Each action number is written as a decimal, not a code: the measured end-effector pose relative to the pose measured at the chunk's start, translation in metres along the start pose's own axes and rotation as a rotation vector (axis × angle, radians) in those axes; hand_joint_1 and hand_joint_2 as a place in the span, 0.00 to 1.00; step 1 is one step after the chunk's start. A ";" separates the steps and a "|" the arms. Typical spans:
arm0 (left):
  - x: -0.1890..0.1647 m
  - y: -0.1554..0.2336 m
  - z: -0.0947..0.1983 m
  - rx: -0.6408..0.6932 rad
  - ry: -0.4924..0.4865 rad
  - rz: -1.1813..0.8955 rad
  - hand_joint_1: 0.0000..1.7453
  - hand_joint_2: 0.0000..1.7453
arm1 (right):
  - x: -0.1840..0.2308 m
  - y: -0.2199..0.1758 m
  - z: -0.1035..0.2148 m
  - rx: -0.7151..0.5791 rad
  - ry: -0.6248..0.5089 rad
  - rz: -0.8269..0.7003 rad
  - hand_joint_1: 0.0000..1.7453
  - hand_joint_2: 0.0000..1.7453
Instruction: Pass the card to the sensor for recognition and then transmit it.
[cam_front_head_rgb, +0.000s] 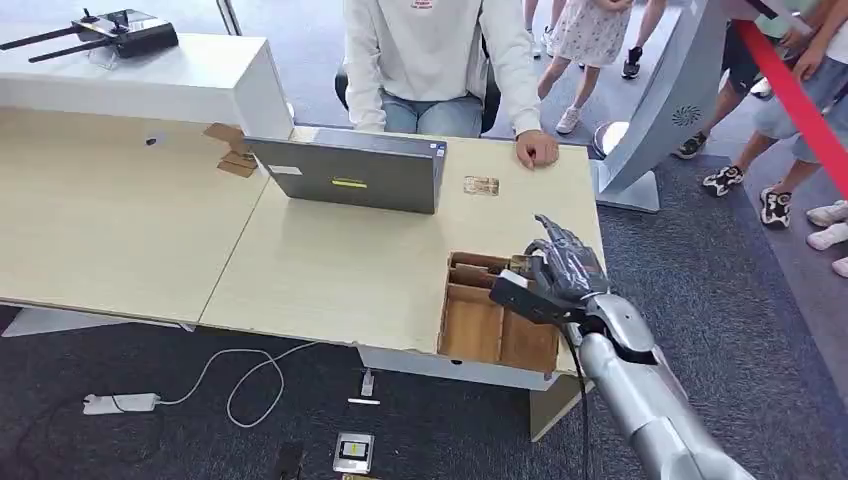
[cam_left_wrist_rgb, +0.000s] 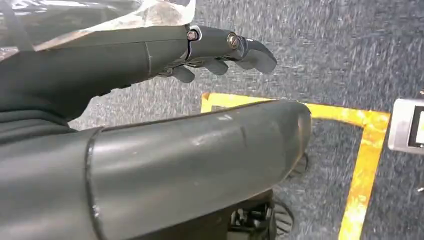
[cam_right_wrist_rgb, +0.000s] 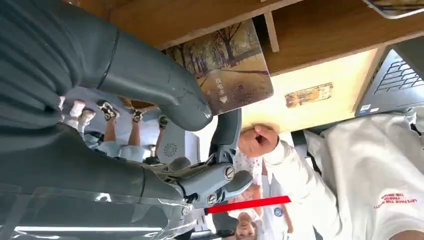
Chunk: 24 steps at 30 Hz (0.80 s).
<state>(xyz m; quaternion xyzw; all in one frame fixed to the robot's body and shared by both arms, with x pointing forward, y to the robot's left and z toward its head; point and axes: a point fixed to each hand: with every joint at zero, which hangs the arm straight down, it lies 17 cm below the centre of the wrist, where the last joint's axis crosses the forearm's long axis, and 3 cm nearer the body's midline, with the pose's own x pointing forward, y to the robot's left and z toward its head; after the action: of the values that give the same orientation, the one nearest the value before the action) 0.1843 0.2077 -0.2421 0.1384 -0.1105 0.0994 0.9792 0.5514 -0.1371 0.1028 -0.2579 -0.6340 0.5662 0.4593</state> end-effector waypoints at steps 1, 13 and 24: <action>0.000 0.001 0.000 0.008 0.000 -0.001 0.00 0.00 | 0.001 0.000 -0.001 0.000 -0.001 0.000 1.00 1.00; 0.000 0.000 -0.001 -0.006 0.000 0.006 0.00 0.00 | -0.002 -0.002 -0.002 -0.015 0.003 0.000 1.00 1.00; 0.003 0.005 -0.002 0.013 -0.018 -0.021 0.00 0.00 | -0.004 -0.005 -0.003 -0.033 0.010 -0.002 1.00 1.00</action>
<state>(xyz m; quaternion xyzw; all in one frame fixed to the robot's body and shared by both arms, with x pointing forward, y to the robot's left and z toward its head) 0.1864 0.2130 -0.2418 0.1468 -0.1174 0.0886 0.9782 0.5569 -0.1407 0.1062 -0.2678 -0.6411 0.5539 0.4588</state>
